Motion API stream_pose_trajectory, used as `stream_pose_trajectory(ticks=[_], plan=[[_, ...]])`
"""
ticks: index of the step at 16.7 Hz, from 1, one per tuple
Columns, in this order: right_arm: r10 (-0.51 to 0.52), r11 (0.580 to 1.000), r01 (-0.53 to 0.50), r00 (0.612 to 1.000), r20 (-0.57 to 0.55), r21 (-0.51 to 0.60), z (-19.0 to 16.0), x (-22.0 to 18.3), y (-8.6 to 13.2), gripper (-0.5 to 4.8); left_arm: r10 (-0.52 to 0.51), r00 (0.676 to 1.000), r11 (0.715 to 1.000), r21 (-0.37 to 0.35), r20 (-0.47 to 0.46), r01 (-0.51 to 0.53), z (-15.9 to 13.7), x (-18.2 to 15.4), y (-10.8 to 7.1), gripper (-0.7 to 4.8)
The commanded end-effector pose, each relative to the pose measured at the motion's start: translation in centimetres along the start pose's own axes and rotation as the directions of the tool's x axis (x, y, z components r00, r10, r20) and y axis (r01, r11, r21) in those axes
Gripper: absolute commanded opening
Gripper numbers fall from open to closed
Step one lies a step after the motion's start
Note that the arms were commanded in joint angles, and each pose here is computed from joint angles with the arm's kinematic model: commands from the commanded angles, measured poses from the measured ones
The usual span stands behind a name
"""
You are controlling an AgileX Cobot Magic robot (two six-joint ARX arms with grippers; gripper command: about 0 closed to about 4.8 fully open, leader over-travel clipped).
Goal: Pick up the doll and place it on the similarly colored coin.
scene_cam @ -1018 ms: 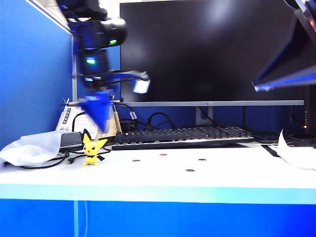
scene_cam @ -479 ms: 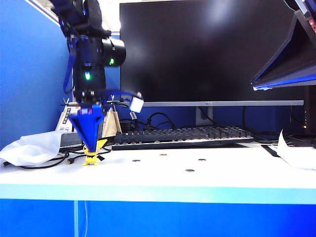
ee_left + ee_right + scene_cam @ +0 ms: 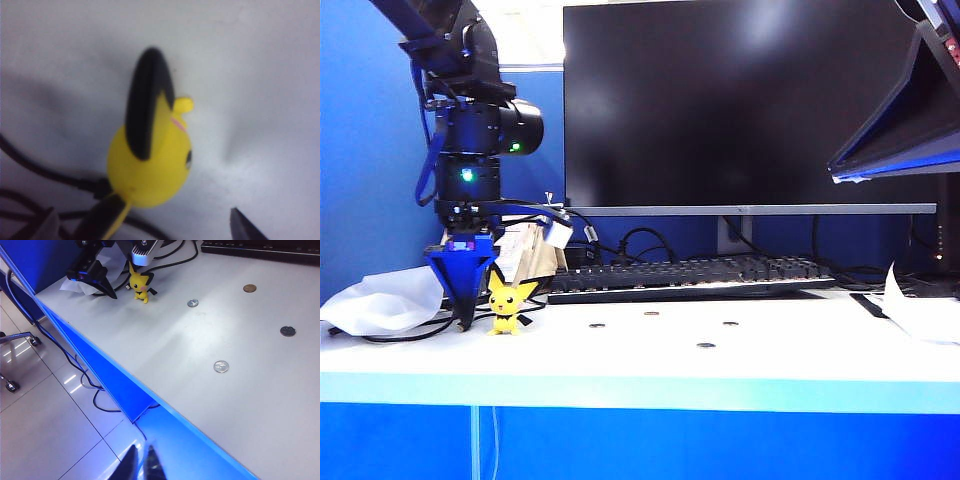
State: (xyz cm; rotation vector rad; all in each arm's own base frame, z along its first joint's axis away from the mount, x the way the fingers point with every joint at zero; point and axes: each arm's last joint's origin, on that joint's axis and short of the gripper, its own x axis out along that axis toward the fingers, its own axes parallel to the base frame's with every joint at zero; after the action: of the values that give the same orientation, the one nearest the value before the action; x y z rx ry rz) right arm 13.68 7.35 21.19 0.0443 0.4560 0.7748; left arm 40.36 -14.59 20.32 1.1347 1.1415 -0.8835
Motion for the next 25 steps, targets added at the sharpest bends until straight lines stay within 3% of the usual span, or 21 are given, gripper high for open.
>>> stream_pose_trajectory(ticks=[1, 9, 15, 18, 23, 25], plan=[[0.003, 1.0, -0.002, 1.0, 0.028, -0.012, 0.37, -0.05, 0.07, 0.32, 0.014, 0.994, 1.0, 0.01, 0.11, -0.015, 1.18, -0.35, 0.04, 4.76], [0.004, 1.0, -0.004, 1.0, 0.027, -0.011, 0.35, -0.05, 0.07, 0.32, 0.023, 0.986, 1.0, -0.013, 0.163, -0.021, 1.55, -0.15, 0.26, 4.61], [0.004, 1.0, -0.004, 1.0, 0.027, -0.011, 0.35, -0.04, 0.07, 0.32, -0.013, 0.991, 0.999, -0.03, 0.133, 0.017, 1.35, 0.22, -0.04, 4.52], [0.004, 1.0, -0.004, 1.0, 0.027, -0.011, 0.35, -0.04, 0.07, 0.32, -0.02, 0.991, 0.999, -0.027, 0.129, 0.023, 1.31, 0.22, -0.1, 4.24], [0.004, 1.0, -0.004, 1.0, 0.026, -0.011, 0.35, -0.04, 0.07, 0.32, -0.031, 0.992, 0.999, -0.029, 0.122, 0.035, 1.24, 0.23, -0.21, 3.0], [0.004, 1.0, -0.004, 1.0, 0.027, -0.011, 0.35, -0.04, 0.07, 0.32, -0.031, 0.992, 0.999, -0.029, 0.123, 0.035, 1.24, 0.23, -0.21, 2.98]])
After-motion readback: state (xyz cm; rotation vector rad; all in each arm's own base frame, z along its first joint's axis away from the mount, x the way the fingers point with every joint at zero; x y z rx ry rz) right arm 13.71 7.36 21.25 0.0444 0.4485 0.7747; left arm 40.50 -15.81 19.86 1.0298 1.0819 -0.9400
